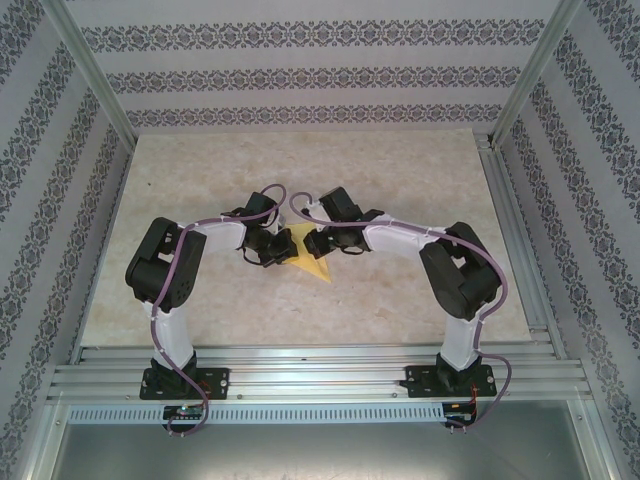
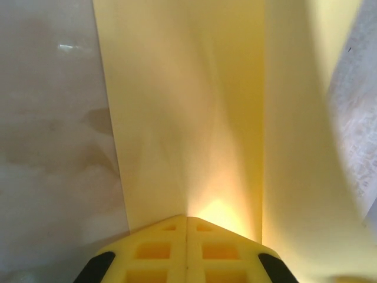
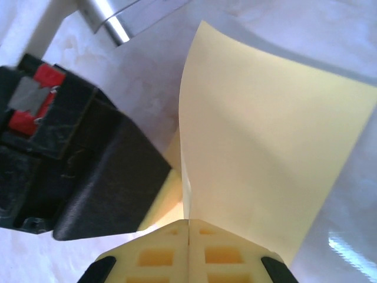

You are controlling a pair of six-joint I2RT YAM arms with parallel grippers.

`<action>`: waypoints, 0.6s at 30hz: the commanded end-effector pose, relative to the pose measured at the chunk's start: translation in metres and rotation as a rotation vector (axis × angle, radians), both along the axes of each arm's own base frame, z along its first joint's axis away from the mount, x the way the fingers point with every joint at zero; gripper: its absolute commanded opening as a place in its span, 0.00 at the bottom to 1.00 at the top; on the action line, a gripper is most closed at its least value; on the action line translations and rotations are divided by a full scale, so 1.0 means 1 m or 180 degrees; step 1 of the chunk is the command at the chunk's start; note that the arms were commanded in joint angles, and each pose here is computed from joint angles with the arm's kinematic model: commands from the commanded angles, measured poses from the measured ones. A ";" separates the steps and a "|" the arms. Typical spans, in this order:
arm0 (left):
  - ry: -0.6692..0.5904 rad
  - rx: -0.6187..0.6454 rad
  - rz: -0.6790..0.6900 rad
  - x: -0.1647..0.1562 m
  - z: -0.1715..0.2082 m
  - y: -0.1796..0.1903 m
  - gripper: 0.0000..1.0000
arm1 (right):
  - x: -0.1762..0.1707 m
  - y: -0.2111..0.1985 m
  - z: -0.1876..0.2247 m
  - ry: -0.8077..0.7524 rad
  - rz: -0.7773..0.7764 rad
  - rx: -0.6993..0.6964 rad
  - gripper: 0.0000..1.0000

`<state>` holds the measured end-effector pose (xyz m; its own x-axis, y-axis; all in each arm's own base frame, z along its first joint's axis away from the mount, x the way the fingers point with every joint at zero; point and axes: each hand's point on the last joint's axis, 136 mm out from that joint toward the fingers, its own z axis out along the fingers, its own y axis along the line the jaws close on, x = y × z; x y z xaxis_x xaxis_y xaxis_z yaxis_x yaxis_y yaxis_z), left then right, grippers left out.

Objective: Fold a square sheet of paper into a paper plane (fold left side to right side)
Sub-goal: Fourth fold the wing at the center of the table.

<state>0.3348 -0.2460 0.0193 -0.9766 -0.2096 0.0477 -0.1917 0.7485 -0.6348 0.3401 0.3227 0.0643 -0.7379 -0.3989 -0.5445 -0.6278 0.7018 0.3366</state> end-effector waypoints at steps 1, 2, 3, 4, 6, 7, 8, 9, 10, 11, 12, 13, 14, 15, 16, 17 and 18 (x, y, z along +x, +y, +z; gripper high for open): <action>0.0074 0.0140 -0.0076 -0.006 -0.013 0.001 0.00 | 0.010 -0.007 -0.006 0.0007 -0.0004 -0.0070 0.00; 0.0074 0.0139 -0.0079 -0.006 -0.013 0.001 0.00 | 0.010 -0.007 -0.008 0.0025 0.0006 -0.0078 0.00; 0.0074 0.0140 -0.0082 -0.006 -0.013 0.001 0.00 | 0.011 -0.008 -0.010 0.0041 -0.0004 -0.0092 0.00; 0.0074 0.0141 -0.0080 -0.006 -0.013 0.001 0.00 | 0.013 -0.010 -0.012 0.0051 -0.0013 -0.0111 0.00; 0.0075 0.0145 -0.0082 -0.007 -0.013 0.001 0.00 | 0.015 -0.011 -0.016 0.0080 -0.0037 -0.0108 0.00; 0.0078 0.0148 -0.0080 -0.007 -0.013 0.001 0.00 | 0.017 -0.012 -0.018 0.0102 -0.0048 -0.0098 0.00; 0.0074 0.0148 -0.0087 -0.007 -0.013 0.001 0.00 | 0.016 -0.012 -0.020 0.0129 -0.0045 -0.0095 0.00; 0.0084 0.0150 -0.0088 -0.008 -0.014 0.002 0.00 | 0.017 -0.014 -0.022 0.0143 -0.0064 -0.0112 0.00; 0.0089 0.0155 -0.0086 -0.008 -0.015 0.002 0.00 | 0.017 -0.015 -0.024 0.0150 -0.0070 -0.0118 0.00; 0.0083 0.0151 -0.0083 -0.008 -0.014 0.002 0.00 | 0.018 -0.016 -0.026 0.0155 -0.0090 -0.0134 0.00; 0.0085 0.0152 -0.0086 -0.008 -0.014 0.002 0.00 | 0.018 -0.018 -0.027 0.0171 -0.0114 -0.0137 0.00; 0.0086 0.0154 -0.0086 -0.009 -0.014 0.002 0.00 | 0.019 -0.019 -0.028 0.0179 -0.0124 -0.0115 0.00; 0.0085 0.0159 -0.0089 -0.009 -0.015 0.002 0.00 | 0.020 -0.020 -0.030 0.0190 -0.0149 -0.0117 0.00; 0.0094 0.0162 -0.0092 -0.010 -0.015 0.002 0.00 | 0.020 -0.021 -0.031 0.0192 -0.0160 -0.0124 0.00; 0.0095 0.0162 -0.0086 -0.009 -0.015 0.002 0.00 | 0.020 -0.022 -0.031 0.0195 -0.0164 -0.0124 0.00; 0.0096 0.0160 -0.0091 -0.009 -0.015 0.002 0.00 | 0.021 -0.023 -0.033 0.0201 -0.0184 -0.0134 0.00; 0.0096 0.0163 -0.0087 -0.009 -0.015 0.002 0.00 | 0.022 -0.024 -0.034 0.0202 -0.0192 -0.0132 0.00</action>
<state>0.3349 -0.2461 0.0192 -0.9780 -0.2042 0.0434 -0.1848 0.7501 -0.6349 0.3552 0.2999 0.0334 -0.7891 -0.3888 -0.4756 -0.5721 0.7470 0.3386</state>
